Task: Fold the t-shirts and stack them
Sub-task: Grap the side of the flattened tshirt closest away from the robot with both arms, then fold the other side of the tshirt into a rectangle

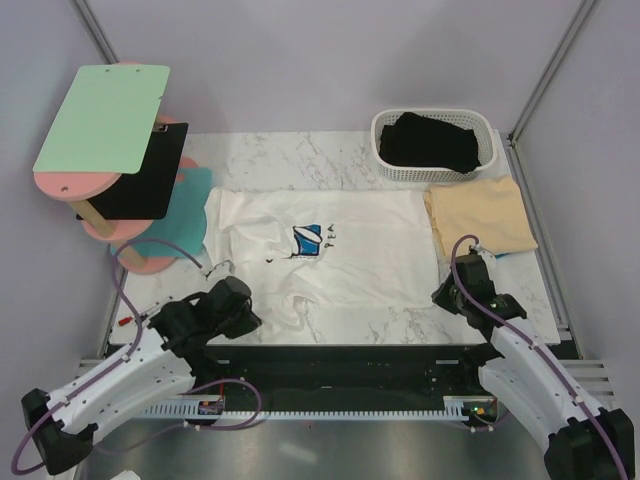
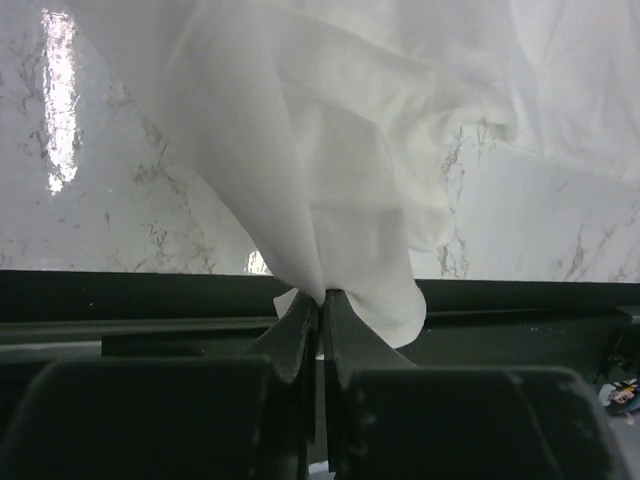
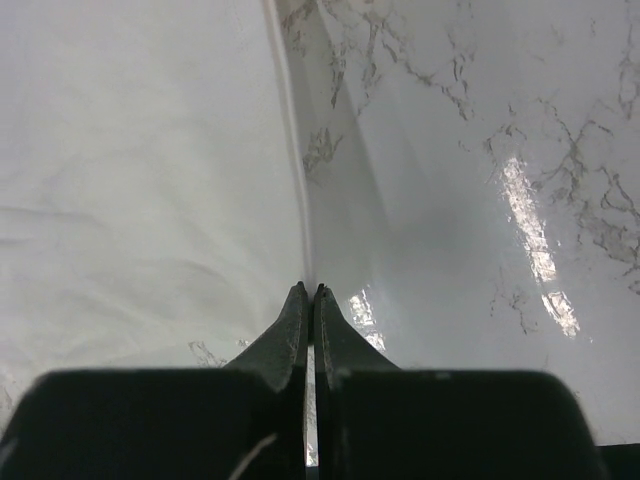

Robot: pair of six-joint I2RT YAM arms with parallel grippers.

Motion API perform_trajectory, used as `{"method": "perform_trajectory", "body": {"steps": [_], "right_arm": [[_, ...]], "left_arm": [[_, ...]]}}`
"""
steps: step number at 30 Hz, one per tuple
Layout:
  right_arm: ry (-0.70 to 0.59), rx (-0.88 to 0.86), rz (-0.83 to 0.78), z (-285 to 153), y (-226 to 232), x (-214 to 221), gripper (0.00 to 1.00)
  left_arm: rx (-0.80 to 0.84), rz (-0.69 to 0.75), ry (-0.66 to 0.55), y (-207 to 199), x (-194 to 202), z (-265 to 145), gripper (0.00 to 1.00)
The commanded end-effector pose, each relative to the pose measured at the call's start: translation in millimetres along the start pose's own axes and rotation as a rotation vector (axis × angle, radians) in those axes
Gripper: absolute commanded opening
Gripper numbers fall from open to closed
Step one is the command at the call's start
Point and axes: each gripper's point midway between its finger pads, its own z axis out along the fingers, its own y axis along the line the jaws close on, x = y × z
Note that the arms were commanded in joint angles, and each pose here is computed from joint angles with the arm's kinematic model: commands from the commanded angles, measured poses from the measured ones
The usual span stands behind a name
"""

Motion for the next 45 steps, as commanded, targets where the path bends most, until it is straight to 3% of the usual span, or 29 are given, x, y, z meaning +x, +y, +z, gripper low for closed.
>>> {"method": "perform_trajectory", "body": {"steps": [1, 7, 15, 27, 35, 45], "right_arm": [[-0.012, -0.028, 0.015, -14, 8, -8, 0.0], [-0.056, -0.057, 0.002, -23, 19, -24, 0.0], [-0.159, -0.085, -0.018, -31, 41, -63, 0.0], [-0.216, -0.037, -0.075, 10, 72, -108, 0.0], [-0.185, -0.041, -0.12, 46, 91, -117, 0.0], [-0.166, 0.01, -0.173, 87, 103, -134, 0.0]], "left_arm": [[0.035, -0.059, -0.044, -9, -19, -42, 0.02], [0.026, -0.065, -0.162, -7, -49, -72, 0.02], [-0.017, -0.069, -0.262, -17, -76, -75, 0.02], [-0.099, 0.003, -0.441, -56, -136, -72, 0.02], [-0.197, 0.13, -0.379, -78, -157, -38, 0.02], [-0.223, 0.133, -0.306, -69, -194, 0, 0.02]]}}
